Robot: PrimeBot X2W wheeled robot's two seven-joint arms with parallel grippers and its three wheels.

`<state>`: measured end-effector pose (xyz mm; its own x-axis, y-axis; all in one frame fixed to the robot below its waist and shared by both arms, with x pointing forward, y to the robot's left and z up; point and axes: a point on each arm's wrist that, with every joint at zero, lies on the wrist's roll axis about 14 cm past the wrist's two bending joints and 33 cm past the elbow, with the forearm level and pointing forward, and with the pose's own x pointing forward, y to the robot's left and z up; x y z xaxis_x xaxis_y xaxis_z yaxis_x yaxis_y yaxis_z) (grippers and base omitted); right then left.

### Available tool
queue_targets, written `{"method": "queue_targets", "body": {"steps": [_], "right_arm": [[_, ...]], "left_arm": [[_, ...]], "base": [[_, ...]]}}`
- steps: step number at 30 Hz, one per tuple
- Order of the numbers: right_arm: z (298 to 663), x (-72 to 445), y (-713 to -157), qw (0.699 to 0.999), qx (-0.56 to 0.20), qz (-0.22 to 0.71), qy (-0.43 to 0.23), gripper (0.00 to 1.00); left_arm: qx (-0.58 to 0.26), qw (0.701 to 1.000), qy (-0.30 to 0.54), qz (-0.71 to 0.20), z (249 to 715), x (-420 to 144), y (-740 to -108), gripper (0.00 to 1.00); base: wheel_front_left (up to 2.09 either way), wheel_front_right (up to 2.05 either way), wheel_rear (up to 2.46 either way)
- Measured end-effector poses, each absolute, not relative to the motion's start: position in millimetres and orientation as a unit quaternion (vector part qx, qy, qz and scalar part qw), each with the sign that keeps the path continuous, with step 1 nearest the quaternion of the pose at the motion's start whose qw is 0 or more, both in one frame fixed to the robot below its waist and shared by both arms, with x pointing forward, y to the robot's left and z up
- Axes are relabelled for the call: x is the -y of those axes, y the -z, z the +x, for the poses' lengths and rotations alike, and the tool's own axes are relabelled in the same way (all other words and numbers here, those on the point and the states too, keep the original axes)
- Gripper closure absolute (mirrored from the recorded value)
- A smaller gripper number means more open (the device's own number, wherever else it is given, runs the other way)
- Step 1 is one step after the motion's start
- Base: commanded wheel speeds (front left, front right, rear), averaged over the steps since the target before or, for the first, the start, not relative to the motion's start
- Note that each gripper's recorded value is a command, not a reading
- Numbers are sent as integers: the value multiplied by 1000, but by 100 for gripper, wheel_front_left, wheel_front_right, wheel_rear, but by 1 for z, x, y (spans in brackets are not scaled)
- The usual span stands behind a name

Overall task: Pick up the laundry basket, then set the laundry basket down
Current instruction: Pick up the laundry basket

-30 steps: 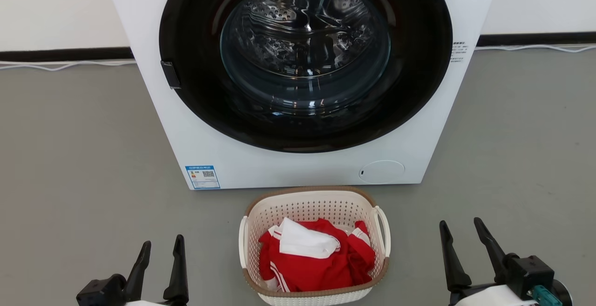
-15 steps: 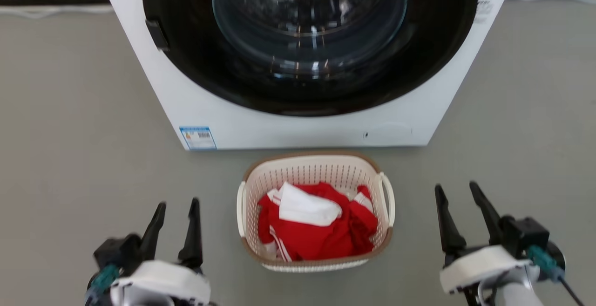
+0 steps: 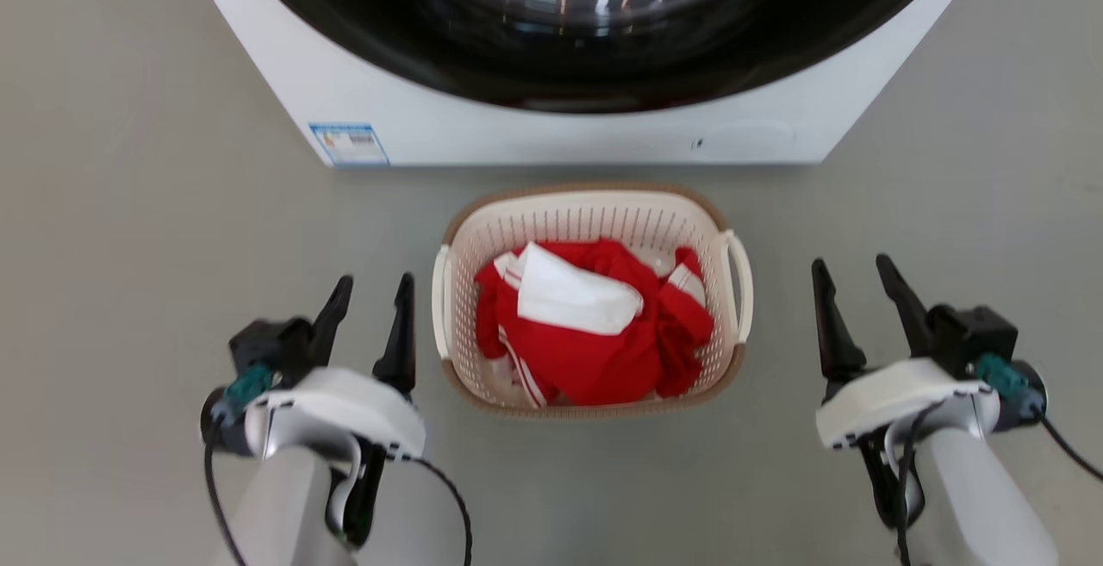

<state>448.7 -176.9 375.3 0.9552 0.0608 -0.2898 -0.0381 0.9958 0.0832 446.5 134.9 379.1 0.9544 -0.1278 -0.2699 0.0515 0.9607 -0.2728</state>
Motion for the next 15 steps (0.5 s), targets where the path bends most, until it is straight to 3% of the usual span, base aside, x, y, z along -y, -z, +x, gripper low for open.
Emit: {"method": "queue_targets", "body": {"steps": [15], "right_arm": [[479,174,-302,973,-227,45,-24,0]], "left_arm": [[-259,956,72,-115,478,-108,-290,0]], "base": [[0,0,0]]}}
